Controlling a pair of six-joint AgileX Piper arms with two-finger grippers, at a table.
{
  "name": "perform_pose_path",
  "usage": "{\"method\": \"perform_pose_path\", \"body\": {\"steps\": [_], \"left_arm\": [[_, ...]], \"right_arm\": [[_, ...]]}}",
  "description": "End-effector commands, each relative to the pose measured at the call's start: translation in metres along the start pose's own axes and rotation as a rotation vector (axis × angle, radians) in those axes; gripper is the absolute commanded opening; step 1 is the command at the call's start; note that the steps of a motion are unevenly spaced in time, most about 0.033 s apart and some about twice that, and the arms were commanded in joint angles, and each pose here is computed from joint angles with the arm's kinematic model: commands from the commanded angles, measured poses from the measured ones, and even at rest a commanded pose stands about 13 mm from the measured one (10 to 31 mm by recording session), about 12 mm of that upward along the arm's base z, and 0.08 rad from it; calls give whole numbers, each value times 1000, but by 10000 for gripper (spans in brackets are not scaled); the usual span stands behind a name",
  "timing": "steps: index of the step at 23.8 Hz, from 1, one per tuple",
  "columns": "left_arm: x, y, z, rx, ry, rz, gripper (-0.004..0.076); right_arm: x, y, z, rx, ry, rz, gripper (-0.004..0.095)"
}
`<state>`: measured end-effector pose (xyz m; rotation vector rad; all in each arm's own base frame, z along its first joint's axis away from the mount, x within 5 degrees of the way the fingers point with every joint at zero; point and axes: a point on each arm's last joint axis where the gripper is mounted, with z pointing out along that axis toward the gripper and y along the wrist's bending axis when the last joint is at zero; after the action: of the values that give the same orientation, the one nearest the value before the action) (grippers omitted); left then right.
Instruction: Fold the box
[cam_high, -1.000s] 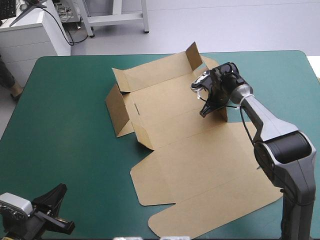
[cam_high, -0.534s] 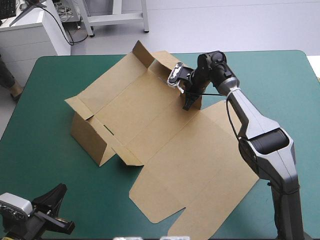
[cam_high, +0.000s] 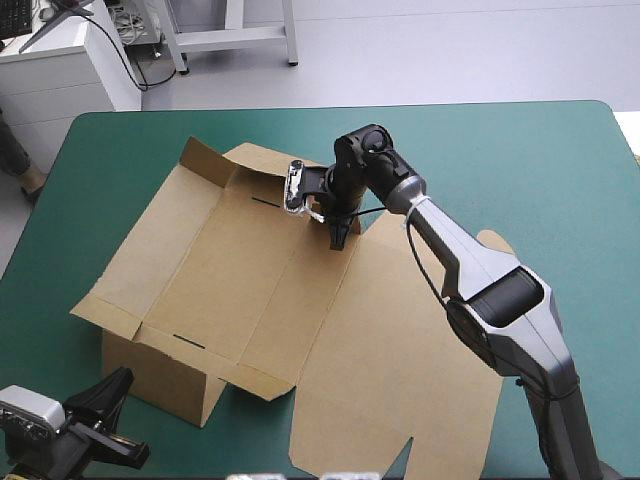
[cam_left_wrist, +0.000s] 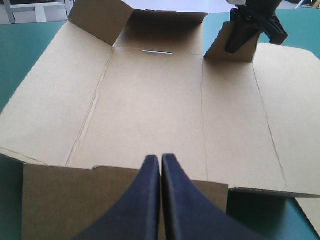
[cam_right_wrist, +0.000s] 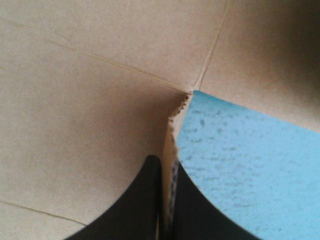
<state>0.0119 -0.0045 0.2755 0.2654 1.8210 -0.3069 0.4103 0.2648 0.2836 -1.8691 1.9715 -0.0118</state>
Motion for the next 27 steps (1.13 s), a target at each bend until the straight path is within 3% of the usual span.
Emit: {"method": "perform_pose_path", "body": {"steps": [1,8,18,23,27], "left_arm": [[-12,-1,-5,11,-98,-8,-8],[-12,-1,-5,6,-100,-3,-8],[-13,0,-5,-5,-100,9,-8],[-13,0,-5,-4,-100,8,-8],[-13,0,-5,-4,-100,8,-8]], "right_arm": [[-5,-2,-40,79,-26,-19,-19],[28,23,-9,-23,175,20,-19],[34,35,-68,15,101,-61,-19],[24,40,-63,-50,-11,-155,-19],[23,33,-50,9,1,-200,-19]]}}
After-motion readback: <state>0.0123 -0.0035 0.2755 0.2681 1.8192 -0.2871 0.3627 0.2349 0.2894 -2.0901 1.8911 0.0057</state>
